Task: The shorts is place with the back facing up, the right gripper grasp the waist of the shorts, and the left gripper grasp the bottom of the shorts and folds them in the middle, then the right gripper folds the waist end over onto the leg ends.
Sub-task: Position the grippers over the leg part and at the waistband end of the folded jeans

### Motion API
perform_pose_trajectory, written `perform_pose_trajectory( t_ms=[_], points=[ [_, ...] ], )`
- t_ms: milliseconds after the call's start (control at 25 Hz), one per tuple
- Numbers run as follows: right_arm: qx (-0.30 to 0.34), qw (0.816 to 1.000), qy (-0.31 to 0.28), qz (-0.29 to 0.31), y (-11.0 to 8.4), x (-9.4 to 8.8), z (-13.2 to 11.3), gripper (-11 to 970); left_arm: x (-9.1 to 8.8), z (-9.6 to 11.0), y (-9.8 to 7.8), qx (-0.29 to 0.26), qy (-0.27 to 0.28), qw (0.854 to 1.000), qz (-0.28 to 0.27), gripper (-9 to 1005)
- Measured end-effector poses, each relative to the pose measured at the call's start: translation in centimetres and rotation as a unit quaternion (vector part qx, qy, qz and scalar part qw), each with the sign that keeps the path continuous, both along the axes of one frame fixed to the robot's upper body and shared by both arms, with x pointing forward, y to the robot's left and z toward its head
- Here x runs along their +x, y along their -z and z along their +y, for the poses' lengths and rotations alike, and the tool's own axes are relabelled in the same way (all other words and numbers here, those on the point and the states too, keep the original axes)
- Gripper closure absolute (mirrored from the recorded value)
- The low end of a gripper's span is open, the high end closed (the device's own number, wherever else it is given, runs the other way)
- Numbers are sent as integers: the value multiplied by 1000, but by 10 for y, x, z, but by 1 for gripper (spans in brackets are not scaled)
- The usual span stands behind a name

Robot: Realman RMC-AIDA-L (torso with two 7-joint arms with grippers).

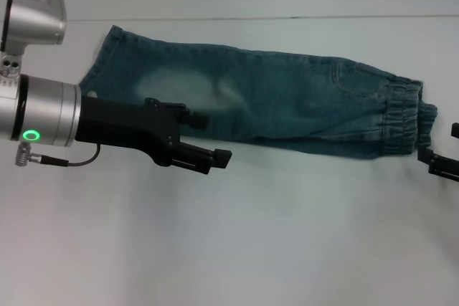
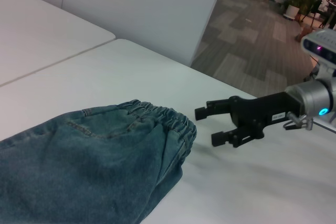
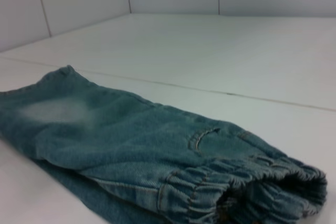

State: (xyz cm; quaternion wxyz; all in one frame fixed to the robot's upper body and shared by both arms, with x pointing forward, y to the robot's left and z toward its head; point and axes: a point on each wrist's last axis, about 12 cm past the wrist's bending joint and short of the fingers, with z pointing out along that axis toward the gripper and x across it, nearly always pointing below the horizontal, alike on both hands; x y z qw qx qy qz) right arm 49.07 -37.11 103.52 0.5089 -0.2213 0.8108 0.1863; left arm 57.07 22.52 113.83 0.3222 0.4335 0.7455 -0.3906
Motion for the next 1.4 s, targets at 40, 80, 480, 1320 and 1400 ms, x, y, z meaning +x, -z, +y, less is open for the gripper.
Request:
perform_pose_trajectory(
  t_ms=[40, 80, 480, 1320, 1400],
  points=[
    [1, 1000, 0, 3, 2, 1, 2, 32, 0, 0, 0, 0, 0, 1000, 0, 62],
    [2, 1000, 0, 5, 3, 3, 3, 32, 0, -1, 0, -1, 0, 1000, 0, 62],
    [-9, 1000, 16, 15, 8, 20, 11, 61, -1, -1, 2, -3, -4, 1000, 4, 63],
    [-46, 998, -29, 16, 12, 41, 36, 137, -3, 0, 5, -5, -11, 1000, 9, 63],
    [-49, 998, -36, 14, 12, 41, 37, 188, -3, 0, 5, -5, -11, 1000, 9, 63]
  ],
)
